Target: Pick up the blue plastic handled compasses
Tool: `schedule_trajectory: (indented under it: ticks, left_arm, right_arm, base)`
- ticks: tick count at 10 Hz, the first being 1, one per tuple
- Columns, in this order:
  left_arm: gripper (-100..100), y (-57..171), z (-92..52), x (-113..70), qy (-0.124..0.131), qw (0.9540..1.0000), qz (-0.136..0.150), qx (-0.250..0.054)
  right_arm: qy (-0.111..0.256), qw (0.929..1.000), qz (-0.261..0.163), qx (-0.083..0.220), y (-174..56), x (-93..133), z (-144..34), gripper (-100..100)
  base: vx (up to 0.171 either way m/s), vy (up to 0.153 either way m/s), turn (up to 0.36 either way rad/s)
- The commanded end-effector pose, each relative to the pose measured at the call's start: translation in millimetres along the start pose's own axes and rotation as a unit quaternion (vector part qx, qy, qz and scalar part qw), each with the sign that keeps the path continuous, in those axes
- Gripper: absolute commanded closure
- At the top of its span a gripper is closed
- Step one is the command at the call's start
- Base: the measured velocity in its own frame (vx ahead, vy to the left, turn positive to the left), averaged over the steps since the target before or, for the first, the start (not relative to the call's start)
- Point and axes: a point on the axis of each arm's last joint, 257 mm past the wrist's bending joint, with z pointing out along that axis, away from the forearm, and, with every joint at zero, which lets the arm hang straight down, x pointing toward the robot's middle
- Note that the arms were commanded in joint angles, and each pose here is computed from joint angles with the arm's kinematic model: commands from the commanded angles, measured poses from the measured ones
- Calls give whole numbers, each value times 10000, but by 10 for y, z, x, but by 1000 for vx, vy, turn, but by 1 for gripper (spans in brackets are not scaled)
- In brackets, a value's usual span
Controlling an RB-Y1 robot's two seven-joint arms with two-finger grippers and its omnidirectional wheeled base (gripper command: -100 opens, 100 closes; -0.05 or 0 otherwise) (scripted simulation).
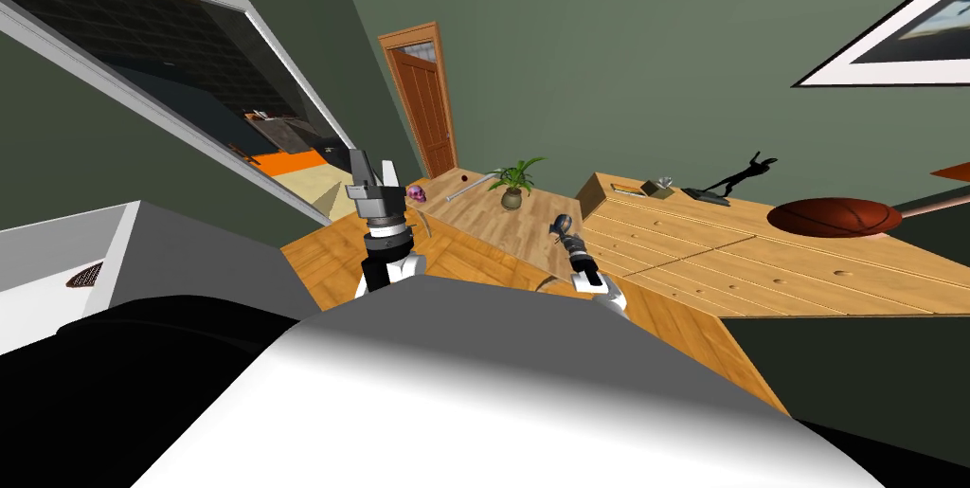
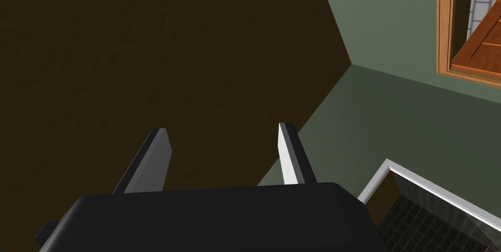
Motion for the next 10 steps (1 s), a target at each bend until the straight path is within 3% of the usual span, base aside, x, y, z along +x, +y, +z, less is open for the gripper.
schedule_trajectory:
  ticks: [1, 10]
  left_arm:
    - [0, 0, 0, 0, 0, 10000, 0, 0]
    - [0, 0, 0, 0, 0, 10000, 0, 0]
  right_arm:
    - [72, 9997, -213, 133, -136, 16, 37, -100]
    - [568, 9929, -721, 755, -752, 276, -59, -100]
  base:
    - [28, 36, 13]
    - [24, 36, 9]
